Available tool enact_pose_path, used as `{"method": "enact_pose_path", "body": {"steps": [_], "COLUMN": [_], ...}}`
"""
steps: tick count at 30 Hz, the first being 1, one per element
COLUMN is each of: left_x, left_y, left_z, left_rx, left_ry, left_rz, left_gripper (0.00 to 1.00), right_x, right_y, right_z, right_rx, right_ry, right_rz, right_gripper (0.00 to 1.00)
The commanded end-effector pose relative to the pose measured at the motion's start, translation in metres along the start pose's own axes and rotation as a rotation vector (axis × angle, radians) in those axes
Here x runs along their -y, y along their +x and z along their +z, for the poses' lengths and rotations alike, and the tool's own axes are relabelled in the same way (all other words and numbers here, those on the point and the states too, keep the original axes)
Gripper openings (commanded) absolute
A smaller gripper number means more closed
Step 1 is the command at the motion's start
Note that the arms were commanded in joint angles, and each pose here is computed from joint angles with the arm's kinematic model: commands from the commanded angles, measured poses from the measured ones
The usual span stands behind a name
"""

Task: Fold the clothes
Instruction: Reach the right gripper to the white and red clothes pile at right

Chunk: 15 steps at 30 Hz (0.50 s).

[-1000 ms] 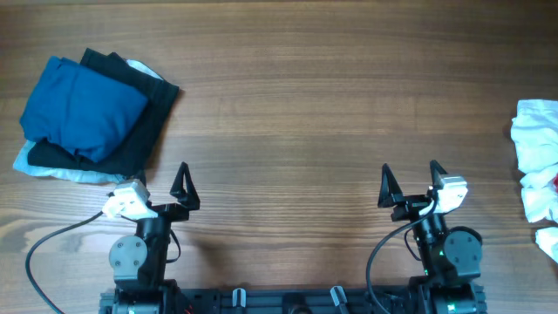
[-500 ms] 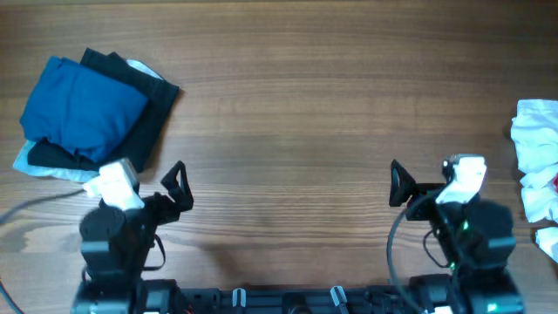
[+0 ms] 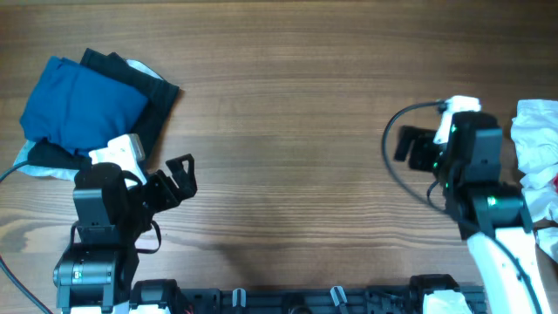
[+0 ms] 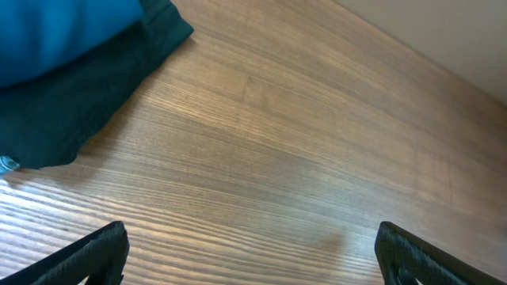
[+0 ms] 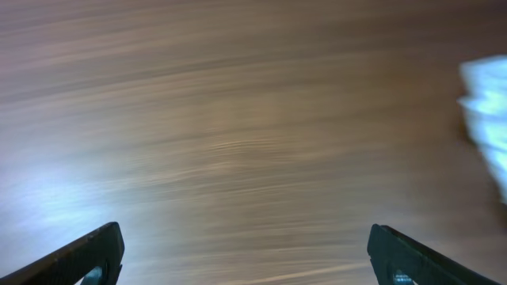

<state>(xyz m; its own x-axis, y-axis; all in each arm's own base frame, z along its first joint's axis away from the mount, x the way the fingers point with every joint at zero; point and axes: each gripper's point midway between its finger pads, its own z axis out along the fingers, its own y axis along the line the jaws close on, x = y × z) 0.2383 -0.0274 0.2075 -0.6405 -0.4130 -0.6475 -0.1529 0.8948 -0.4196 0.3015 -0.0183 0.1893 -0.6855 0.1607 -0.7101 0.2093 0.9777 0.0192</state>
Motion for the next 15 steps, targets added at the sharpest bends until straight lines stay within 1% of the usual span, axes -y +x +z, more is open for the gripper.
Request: {"method": "enact_pose_path", "body": {"steps": [1, 3, 6, 7, 8, 11, 12, 15], "left_x": [0.007, 0.007, 0.007, 0.007, 0.006, 0.006, 0.006, 0.006], "left_y": [-0.006, -0.006, -0.006, -0.006, -0.005, -0.004, -0.004, -0.004], "left_z": [-0.005, -0.005, -0.005, -0.005, -0.005, -0.005, -0.005, -0.005], "left_rx": [0.012, 0.012, 0.012, 0.012, 0.01, 0.005, 0.005, 0.005], "left_ry": [0.028, 0.028, 0.028, 0.028, 0.027, 0.025, 0.025, 0.025], "left_rz": [-0.007, -0.007, -0.006, -0.006, -0.007, -0.008, -0.008, -0.008], "left_gripper": [1.0, 1.0, 1.0, 1.0, 1.0, 1.0, 1.0, 1.0], "right_x": [0.089, 0.129, 0.168, 0.179, 0.186, 0.205, 0.214, 0.226], "right_y": [-0.017, -0.016, -0.007, 0.003, 0.013, 0.043, 0.06, 0.078], "right_z": [0.005, 0.01, 0.022, 0.03, 0.036, 0.051, 0.06, 0.071], "right_rx": [0.047, 0.045, 0.023, -0.017, -0.056, -0.151, -0.211, -0.262], "right_ry": [0.381, 0.486, 0.548, 0.557, 0.563, 0.607, 0.629, 0.658], "right_rz": [0.157, 0.235, 0.357, 0.385, 0.413, 0.515, 0.532, 0.582], "right_gripper": [0.99, 0.99, 0.98, 0.95, 0.92, 0.89, 0.86, 0.85]}}
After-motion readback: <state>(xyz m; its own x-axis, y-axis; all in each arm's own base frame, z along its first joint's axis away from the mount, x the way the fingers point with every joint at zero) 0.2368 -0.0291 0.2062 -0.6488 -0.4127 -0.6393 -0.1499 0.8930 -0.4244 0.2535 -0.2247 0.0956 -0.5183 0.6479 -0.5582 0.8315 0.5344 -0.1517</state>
